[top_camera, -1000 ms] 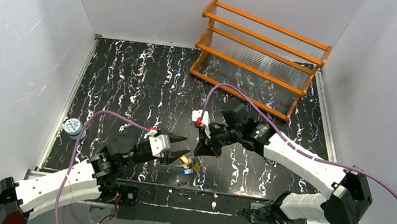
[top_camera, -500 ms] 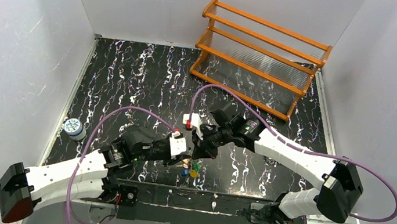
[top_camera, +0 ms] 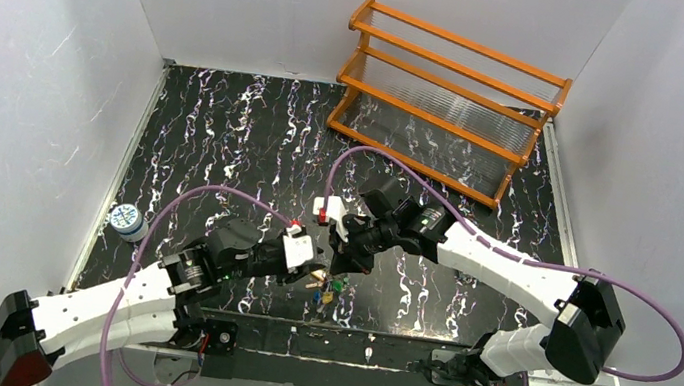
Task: Put the keys on the keyring
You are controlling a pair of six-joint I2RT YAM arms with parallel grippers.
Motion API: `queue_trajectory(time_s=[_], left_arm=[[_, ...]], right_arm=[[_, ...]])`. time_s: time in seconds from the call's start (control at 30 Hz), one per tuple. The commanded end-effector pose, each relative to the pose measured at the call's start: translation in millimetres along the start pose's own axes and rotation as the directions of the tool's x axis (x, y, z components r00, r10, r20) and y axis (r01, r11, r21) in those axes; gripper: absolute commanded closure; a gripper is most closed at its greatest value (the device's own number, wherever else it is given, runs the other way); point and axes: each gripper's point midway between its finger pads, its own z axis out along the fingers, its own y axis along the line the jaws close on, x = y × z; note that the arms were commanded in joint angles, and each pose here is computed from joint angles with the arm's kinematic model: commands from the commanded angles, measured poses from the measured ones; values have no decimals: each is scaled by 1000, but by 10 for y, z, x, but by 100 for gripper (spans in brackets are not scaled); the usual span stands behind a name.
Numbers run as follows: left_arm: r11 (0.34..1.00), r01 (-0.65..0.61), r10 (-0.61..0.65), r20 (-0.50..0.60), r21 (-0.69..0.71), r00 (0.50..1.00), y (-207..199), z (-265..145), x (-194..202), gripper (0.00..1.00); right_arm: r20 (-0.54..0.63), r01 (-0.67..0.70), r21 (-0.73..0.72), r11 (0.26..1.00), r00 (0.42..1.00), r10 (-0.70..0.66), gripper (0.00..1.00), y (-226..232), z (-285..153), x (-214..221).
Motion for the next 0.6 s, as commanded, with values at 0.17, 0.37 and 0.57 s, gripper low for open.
queue_trajectory(time_s=[0.17, 0.37, 0.57], left_arm=[[999, 5, -8, 66, 41, 998, -65, -72, -273, 65], [997, -1, -6, 84, 83, 996, -120, -30, -330, 65], [997, -5, -3, 97, 77, 995, -107, -16, -347, 77]], right_arm=[[47, 69, 58, 996, 996, -72, 99, -51, -80, -208], [105, 112, 74, 991, 987, -119, 99, -4, -175, -344], [139, 139, 72, 988, 979, -148, 99, 46, -227, -416]])
